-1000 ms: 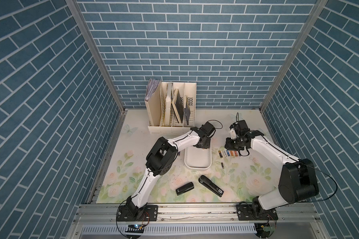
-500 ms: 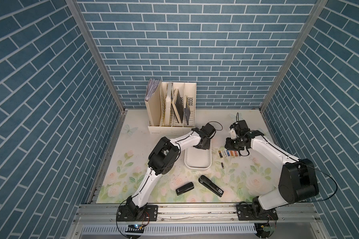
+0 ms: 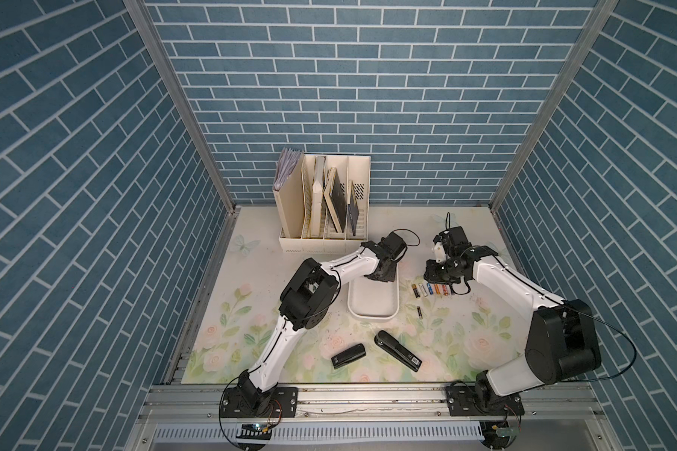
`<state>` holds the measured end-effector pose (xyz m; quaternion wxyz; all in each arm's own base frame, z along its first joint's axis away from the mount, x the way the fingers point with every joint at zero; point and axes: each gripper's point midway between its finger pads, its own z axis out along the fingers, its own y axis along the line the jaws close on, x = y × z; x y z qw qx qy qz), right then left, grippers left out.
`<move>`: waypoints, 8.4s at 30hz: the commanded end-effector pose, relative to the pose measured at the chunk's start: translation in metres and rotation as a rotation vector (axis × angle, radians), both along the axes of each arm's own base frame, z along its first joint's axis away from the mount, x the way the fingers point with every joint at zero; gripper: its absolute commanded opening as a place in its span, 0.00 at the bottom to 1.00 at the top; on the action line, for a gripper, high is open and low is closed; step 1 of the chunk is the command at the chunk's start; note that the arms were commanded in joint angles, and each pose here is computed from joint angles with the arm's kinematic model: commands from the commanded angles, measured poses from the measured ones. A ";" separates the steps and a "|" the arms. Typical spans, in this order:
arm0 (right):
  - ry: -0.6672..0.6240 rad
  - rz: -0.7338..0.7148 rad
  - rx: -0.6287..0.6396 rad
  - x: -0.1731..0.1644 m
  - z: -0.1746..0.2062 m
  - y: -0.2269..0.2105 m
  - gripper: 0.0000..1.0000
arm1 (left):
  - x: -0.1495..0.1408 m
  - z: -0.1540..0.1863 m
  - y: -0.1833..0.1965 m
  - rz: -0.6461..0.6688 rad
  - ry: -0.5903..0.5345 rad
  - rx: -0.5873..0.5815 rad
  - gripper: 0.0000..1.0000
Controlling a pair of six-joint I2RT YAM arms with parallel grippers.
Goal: Take the batteries out of the storage box
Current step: Pick up the battery from the storage box, then place the battery at the center of the board, then pick up the battery from the storage box.
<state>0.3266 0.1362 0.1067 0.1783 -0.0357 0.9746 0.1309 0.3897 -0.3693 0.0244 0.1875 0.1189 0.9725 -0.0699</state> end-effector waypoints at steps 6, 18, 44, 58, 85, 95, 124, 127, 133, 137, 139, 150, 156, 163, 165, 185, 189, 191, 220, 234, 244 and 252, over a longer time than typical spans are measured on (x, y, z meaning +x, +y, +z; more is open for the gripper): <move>0.010 0.020 -0.005 0.000 -0.001 -0.001 0.31 | -0.006 0.029 0.007 0.001 -0.010 -0.013 0.18; -0.009 0.033 0.027 0.008 0.006 0.007 0.31 | -0.020 0.057 0.018 0.025 -0.023 -0.062 0.18; -0.037 0.070 0.056 0.030 0.015 0.026 0.31 | -0.060 0.102 0.129 0.197 -0.057 -0.050 0.18; -0.021 0.074 0.041 0.025 0.009 0.023 0.31 | -0.098 0.069 0.165 0.255 0.006 -0.034 0.18; -0.001 0.071 0.022 0.020 0.003 0.019 0.31 | -0.130 0.004 0.161 0.240 0.139 -0.028 0.18; 0.003 0.073 0.021 0.020 0.001 0.019 0.31 | -0.134 -0.006 0.163 0.242 0.163 -0.008 0.18; 0.006 0.076 0.019 0.020 0.000 0.019 0.31 | -0.136 -0.009 0.163 0.235 0.179 0.008 0.30; 0.005 0.076 0.018 0.021 0.000 0.019 0.31 | -0.135 -0.007 0.162 0.235 0.177 0.006 0.30; 0.005 0.077 0.020 0.021 0.001 0.020 0.31 | -0.132 -0.001 0.160 0.234 0.168 0.002 0.32; 0.003 0.078 0.024 0.023 0.002 0.021 0.31 | -0.131 0.003 0.158 0.232 0.162 -0.007 0.33; 0.002 0.080 0.020 0.023 0.003 0.022 0.31 | -0.129 0.006 0.158 0.233 0.158 -0.012 0.33; -0.043 0.166 -0.095 0.027 0.030 0.061 0.32 | -0.126 0.025 0.160 0.236 0.124 -0.016 0.35; -0.082 0.213 -0.116 0.034 0.049 0.092 0.32 | -0.119 0.036 0.166 0.240 0.097 -0.020 0.35; -0.061 0.268 -0.160 0.028 0.034 0.125 0.32 | -0.113 0.045 0.170 0.244 0.079 -0.041 0.37; -0.051 0.279 -0.175 0.027 0.027 0.132 0.32 | -0.113 0.045 0.172 0.244 0.079 -0.042 0.37; 0.088 0.280 -0.382 0.040 -0.049 0.141 0.32 | -0.115 0.038 0.181 0.242 0.098 -0.045 0.39; 0.114 0.283 -0.406 0.039 -0.063 0.139 0.32 | -0.114 0.037 0.182 0.240 0.100 -0.044 0.39; 0.123 0.283 -0.415 0.039 -0.070 0.139 0.32 | -0.114 0.036 0.182 0.239 0.101 -0.042 0.39; 0.204 0.377 -0.246 0.020 -0.094 0.167 0.22 | -0.110 0.041 0.184 0.236 0.100 -0.034 0.39; 0.172 0.380 -0.215 0.022 -0.074 0.172 0.14 | -0.109 0.041 0.183 0.235 0.101 -0.032 0.39; 0.121 0.377 -0.161 0.025 -0.038 0.178 0.13 | -0.105 0.041 0.179 0.226 0.101 -0.031 0.39; 0.117 0.376 -0.093 0.021 -0.018 0.180 0.14 | -0.101 0.043 0.176 0.221 0.097 -0.035 0.39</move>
